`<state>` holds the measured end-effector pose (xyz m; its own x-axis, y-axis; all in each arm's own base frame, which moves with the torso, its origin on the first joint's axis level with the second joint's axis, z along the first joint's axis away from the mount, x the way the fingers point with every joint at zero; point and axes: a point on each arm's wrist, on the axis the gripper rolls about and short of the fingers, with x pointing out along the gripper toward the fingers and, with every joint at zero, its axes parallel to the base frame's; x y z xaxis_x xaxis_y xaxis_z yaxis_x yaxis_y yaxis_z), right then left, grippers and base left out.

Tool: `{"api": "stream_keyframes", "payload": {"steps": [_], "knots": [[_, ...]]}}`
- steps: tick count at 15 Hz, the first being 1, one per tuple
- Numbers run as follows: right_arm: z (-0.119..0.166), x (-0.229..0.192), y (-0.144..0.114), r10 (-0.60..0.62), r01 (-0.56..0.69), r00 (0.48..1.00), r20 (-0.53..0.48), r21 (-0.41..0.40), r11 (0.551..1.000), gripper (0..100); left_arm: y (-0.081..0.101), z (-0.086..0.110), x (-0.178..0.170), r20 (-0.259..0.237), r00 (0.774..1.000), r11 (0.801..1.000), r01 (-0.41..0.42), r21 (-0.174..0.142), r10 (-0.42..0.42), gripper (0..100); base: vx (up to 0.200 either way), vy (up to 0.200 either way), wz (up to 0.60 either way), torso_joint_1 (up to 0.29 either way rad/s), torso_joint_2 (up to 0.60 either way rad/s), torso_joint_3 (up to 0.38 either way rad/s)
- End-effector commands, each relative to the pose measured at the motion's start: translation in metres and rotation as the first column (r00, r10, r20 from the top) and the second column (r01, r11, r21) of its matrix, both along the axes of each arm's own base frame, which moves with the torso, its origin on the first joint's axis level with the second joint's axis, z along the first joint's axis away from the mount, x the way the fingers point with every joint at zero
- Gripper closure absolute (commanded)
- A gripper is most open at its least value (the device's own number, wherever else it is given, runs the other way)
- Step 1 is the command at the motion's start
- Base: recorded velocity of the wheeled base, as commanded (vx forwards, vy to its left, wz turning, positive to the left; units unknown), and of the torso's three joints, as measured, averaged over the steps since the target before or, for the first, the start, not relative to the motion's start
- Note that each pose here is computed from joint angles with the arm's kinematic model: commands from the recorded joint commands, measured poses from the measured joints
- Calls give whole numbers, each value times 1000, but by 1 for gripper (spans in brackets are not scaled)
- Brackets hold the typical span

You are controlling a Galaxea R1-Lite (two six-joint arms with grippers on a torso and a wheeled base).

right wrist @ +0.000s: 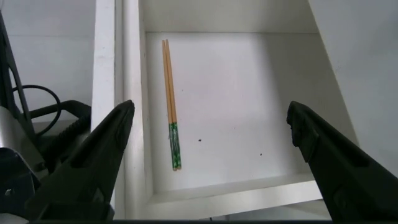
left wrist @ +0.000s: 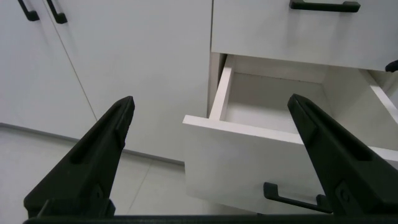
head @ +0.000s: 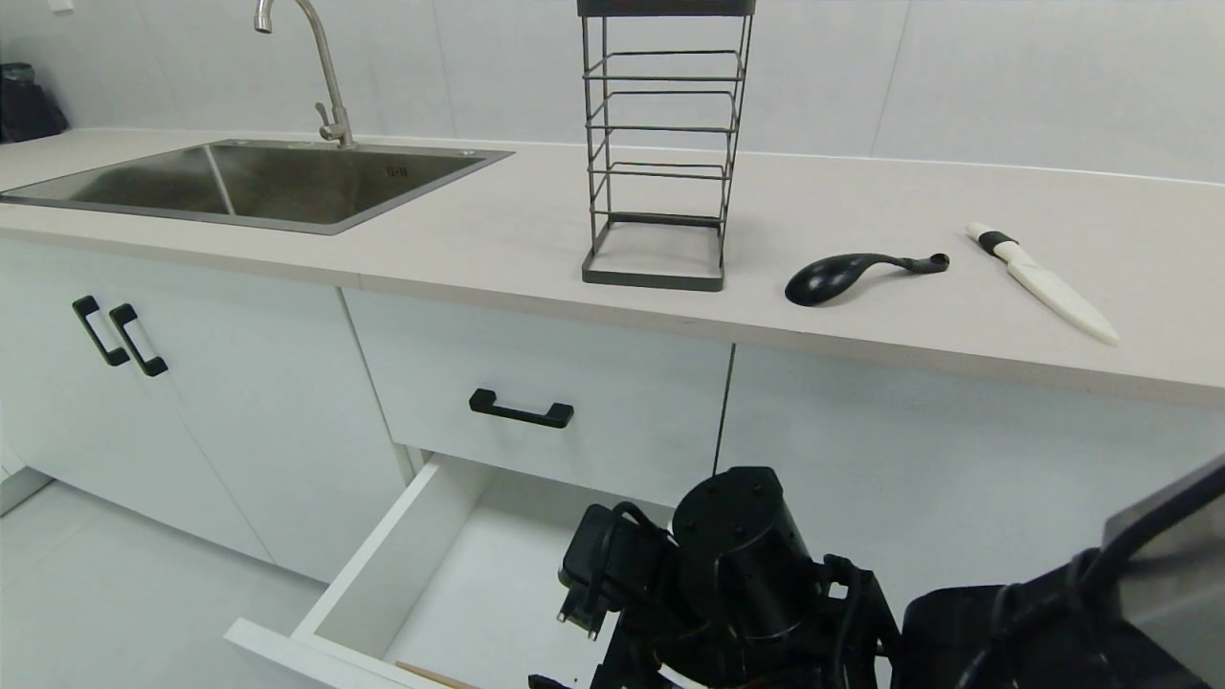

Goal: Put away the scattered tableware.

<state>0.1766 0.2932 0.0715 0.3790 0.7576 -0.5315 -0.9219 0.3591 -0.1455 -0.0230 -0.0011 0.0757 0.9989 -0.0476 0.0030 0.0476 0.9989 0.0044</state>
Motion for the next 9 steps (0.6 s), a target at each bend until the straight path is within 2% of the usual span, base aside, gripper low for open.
{"api": "stream_keyframes", "payload": {"steps": [1, 9], "knots": [[0, -5, -5, 7, -7, 1000, -1, -4, 1000, 0, 0, 0, 0, -1, 1000, 1000, 0, 0, 0, 0, 0, 0, 0, 0, 0, 0], [0, -7, -3, 27, -26, 1000, 16, -9, 1000, 0, 0, 0, 0, -1, 1000, 1000, 0, 0, 0, 0, 0, 0, 0, 0, 0, 0]]}}
